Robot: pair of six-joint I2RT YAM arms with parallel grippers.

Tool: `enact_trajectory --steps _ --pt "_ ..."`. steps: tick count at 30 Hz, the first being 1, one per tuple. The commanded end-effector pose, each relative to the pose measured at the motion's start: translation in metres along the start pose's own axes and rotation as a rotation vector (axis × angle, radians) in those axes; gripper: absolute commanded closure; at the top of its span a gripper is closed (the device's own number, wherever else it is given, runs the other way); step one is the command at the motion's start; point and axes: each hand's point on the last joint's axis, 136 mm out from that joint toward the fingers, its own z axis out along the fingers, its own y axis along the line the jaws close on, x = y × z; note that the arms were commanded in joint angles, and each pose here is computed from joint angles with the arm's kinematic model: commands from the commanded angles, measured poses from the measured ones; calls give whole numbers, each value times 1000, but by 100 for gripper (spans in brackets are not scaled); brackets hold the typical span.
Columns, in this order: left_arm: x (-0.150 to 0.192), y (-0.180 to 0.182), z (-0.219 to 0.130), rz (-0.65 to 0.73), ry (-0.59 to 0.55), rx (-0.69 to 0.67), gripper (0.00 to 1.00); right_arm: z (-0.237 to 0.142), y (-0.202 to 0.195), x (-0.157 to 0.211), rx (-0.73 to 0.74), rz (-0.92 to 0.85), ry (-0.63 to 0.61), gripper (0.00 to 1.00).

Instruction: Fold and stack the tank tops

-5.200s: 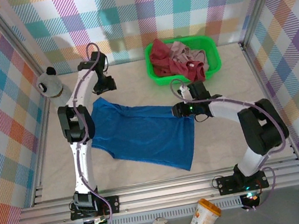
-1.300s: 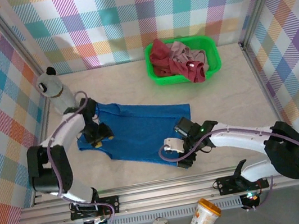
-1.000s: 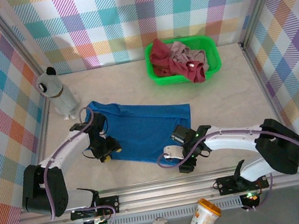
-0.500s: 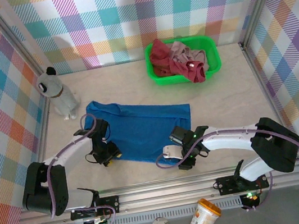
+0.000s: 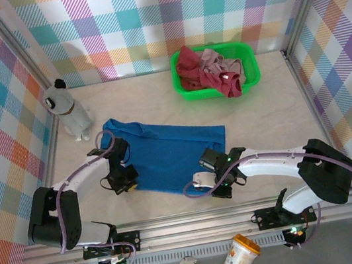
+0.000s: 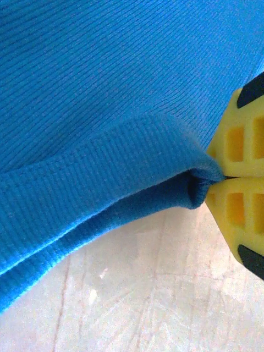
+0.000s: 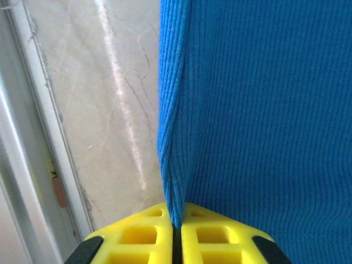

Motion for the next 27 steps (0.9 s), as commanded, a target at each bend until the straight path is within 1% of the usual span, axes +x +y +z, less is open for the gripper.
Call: enact_trajectory --steps 1,5,11,22,27 --pt "1 -2 -22 36 -16 -8 100 -18 9 -3 -36 17 -20 90" --pt "-5 -16 -32 56 -9 21 100 -30 1 -6 -32 43 -38 90" --pt "-24 -40 -40 99 -11 43 100 -37 -23 -6 -18 111 -60 90" --pt "-52 -67 -28 163 26 23 99 -35 -74 -7 30 183 -65 90" --pt "-62 -73 -21 189 39 -1 98 -28 -89 -4 35 216 -57 89"
